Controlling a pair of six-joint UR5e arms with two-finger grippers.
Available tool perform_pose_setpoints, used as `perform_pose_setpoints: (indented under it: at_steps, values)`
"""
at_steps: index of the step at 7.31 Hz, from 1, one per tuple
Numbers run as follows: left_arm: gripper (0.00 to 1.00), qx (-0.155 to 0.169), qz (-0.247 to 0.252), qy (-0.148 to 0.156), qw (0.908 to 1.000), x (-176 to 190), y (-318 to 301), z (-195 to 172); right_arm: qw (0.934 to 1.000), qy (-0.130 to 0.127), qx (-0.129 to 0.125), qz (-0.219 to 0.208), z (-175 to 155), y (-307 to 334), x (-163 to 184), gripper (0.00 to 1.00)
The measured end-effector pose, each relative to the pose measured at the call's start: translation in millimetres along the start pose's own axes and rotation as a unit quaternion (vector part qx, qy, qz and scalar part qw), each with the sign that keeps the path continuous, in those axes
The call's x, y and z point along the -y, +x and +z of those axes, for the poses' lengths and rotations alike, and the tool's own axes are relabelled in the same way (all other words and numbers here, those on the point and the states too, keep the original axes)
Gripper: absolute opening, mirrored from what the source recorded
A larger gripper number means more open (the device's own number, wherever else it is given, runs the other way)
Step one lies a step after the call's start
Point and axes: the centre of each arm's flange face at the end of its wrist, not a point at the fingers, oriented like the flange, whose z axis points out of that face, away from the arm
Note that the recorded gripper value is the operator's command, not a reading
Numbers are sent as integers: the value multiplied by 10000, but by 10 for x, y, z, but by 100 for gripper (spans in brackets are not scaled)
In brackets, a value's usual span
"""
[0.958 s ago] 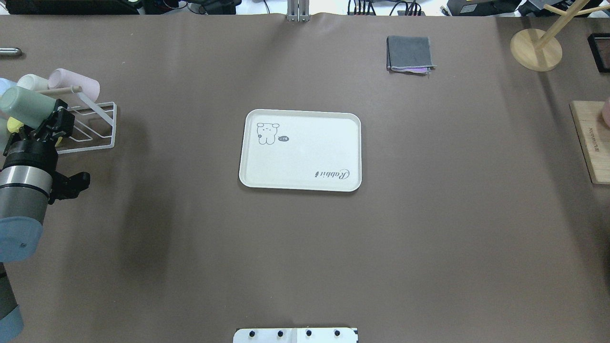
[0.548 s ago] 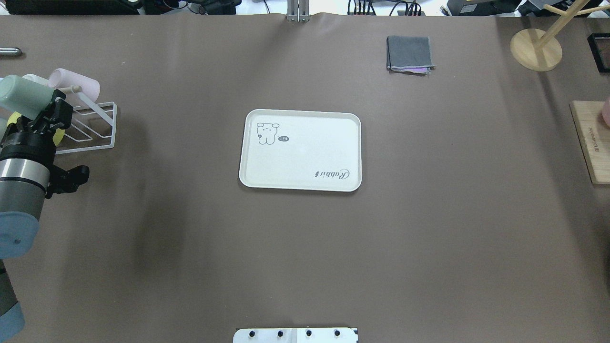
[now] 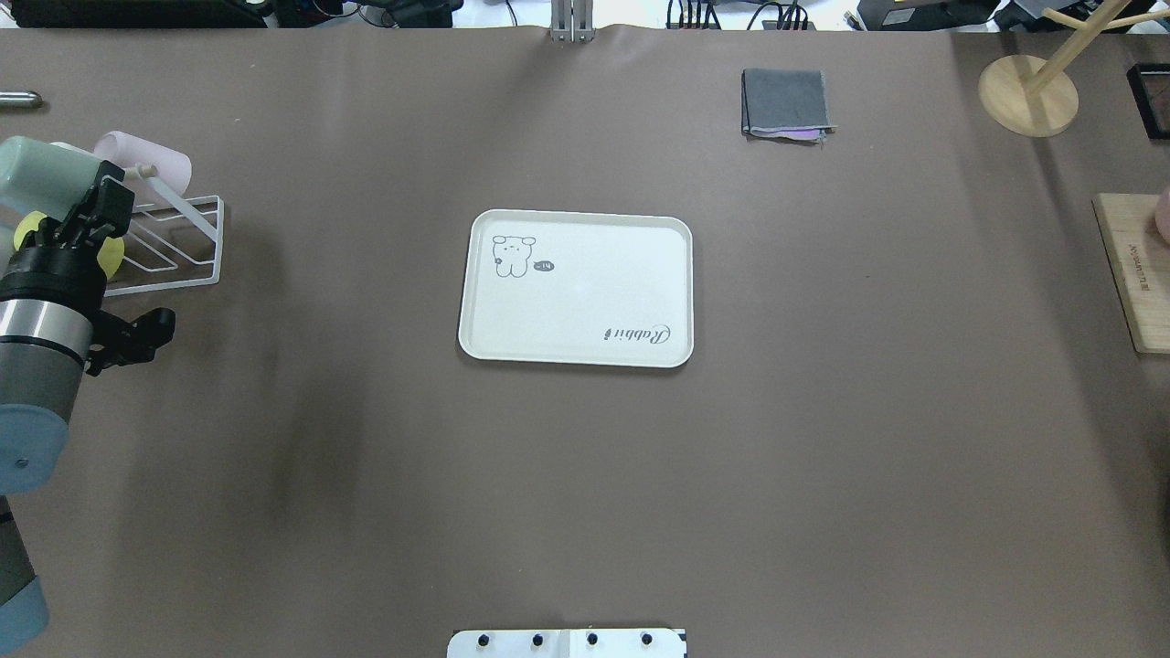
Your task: Pick up and place green cup on tray
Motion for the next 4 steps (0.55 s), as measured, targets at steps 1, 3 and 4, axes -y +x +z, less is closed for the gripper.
perform_pose_setpoints:
  at_steps: [1, 3, 4]
  values:
    - [72, 0, -335, 94, 9994, 15, -2, -5, 10000, -19, -8, 15, 19, 21, -11, 100]
    - [72, 16, -970, 194, 9951, 18, -24, -20, 10000, -44, 3, 36, 39, 39, -20, 100]
    - [72, 49, -1203, 217, 9925, 0, -67, -41, 10000, -47, 6, 38, 42, 43, -23, 100]
